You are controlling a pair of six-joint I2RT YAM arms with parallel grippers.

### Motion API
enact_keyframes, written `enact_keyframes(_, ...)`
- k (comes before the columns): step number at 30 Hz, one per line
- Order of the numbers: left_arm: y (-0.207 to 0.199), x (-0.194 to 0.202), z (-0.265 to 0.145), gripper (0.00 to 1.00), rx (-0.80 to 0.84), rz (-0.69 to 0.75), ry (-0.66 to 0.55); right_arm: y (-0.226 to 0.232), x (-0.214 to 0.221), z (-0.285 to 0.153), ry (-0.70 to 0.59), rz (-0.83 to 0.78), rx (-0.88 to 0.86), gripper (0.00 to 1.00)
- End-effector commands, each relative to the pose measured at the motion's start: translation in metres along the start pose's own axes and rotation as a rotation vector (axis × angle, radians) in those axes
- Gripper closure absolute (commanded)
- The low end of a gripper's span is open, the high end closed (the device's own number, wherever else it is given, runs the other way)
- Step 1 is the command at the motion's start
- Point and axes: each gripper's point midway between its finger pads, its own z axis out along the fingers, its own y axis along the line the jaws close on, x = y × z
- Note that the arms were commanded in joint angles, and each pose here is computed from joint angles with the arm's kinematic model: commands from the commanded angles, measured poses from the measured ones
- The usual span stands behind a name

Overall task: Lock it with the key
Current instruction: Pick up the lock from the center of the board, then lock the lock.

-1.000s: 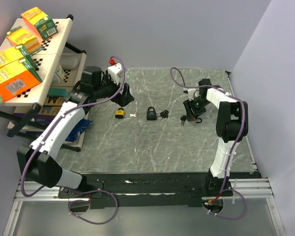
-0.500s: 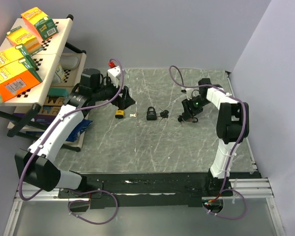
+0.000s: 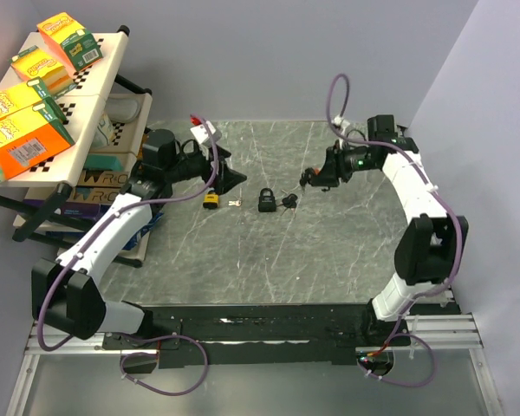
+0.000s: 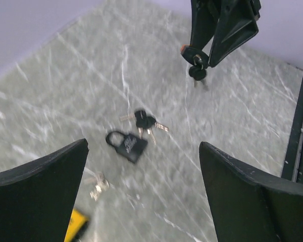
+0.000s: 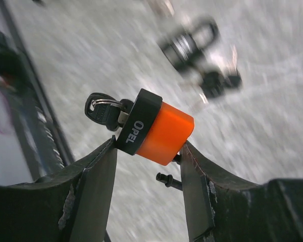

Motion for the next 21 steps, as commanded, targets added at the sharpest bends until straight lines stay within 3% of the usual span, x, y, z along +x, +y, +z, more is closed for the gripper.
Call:
enact_keyframes(1, -0.024, -0.047, -0.005, 0.03, 0.106, 0.190, -0.208, 0.073, -0.070, -0.033, -0.260, -0.069, -0.174, 1.00)
enact_keyframes(2, -0.028, -0.047, -0.003, 0.03, 0.119, 0.207, -0.217, 0.076, -0.083, -0.036, -0.305, -0.113, -0.180, 1.00)
enact_keyframes(7, -0.038, -0.046, 0.010, 0.01, 0.137, 0.144, -0.242, 0.092, -0.109, -0.048, -0.419, 0.061, -0.216, 1.00)
enact_keyframes(16, -0.048, -0.039, 0.056, 0.06, -0.033, -0.154, -0.272, 0.051, -0.132, -0.050, -0.672, 0.566, -0.049, 1.00)
enact_keyframes(21, -0.046, -0.031, 0.089, 0.12, -0.117, -0.204, -0.260, 0.048, -0.126, -0.043, -0.679, 0.758, -0.051, 1.00)
